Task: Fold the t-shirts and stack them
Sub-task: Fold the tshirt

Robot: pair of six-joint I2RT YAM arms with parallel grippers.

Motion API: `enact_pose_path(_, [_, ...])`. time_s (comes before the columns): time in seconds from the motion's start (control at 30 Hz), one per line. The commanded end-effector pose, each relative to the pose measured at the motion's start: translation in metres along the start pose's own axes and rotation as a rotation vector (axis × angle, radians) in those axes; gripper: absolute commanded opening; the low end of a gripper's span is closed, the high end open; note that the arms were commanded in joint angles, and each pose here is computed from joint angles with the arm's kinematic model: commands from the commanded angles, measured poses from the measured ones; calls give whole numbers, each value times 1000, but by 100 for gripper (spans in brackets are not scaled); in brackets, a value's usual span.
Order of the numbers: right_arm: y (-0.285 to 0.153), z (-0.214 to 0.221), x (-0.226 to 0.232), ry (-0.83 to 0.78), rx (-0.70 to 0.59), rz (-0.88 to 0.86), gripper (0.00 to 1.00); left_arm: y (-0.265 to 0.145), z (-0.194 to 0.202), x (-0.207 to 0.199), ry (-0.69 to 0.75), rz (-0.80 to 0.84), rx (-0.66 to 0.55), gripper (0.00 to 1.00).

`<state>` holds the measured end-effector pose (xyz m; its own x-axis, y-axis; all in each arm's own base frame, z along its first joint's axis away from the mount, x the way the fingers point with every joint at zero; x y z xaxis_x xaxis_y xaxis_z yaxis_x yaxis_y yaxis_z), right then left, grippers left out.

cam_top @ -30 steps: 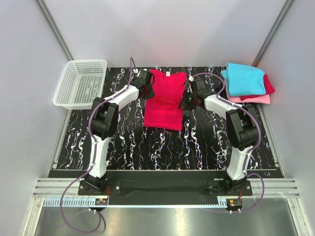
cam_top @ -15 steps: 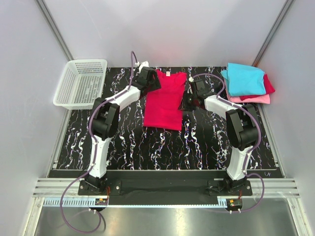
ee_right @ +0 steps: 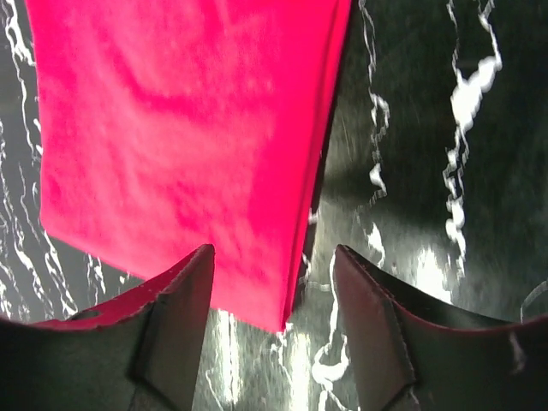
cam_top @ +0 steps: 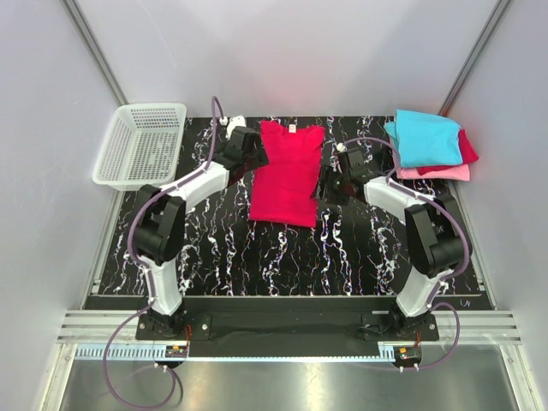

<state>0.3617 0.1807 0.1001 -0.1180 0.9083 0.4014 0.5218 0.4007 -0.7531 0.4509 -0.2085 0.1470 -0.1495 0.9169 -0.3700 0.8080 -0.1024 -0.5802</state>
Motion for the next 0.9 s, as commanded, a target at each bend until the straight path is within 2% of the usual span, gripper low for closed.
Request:
enact_pose_path(0.0, [-14,6,3,15,-30,-7,66,-36,-8,0,-38,8,-8,73])
enact_pose_path(0.13, [-11,33,1,36,38,-45,66,-45,24,15,-53,-5,125,73])
enact_pose_path(0.27, [-11,52,0,44,51,-84,64,-52,66,14,-87,116,312,73])
enact_pose_path(0.37, [-13,61,-1,49,45,-108,63,-58,92,15,-145,221,402,73])
enact_pose_path(0.57, [-12,74,-1,71,39,-163,61,-66,111,34,-205,236,438,73])
enact_pose_path(0.87, [-6,87,-5,109,53,-176,59,-79,126,59,-212,165,463,73])
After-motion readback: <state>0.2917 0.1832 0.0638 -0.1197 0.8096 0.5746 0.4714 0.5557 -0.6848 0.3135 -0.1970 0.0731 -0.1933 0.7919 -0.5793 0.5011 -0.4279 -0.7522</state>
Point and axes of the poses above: each gripper's point midway between its finger pads, its own y axis out along the fingers, its own x axis along the line the jaws close on, z = x × y, the point moved 5 cm from there along -y, back along the fingers, and after that the axes turned 5 degrees about -y, right-handed, at the moved point
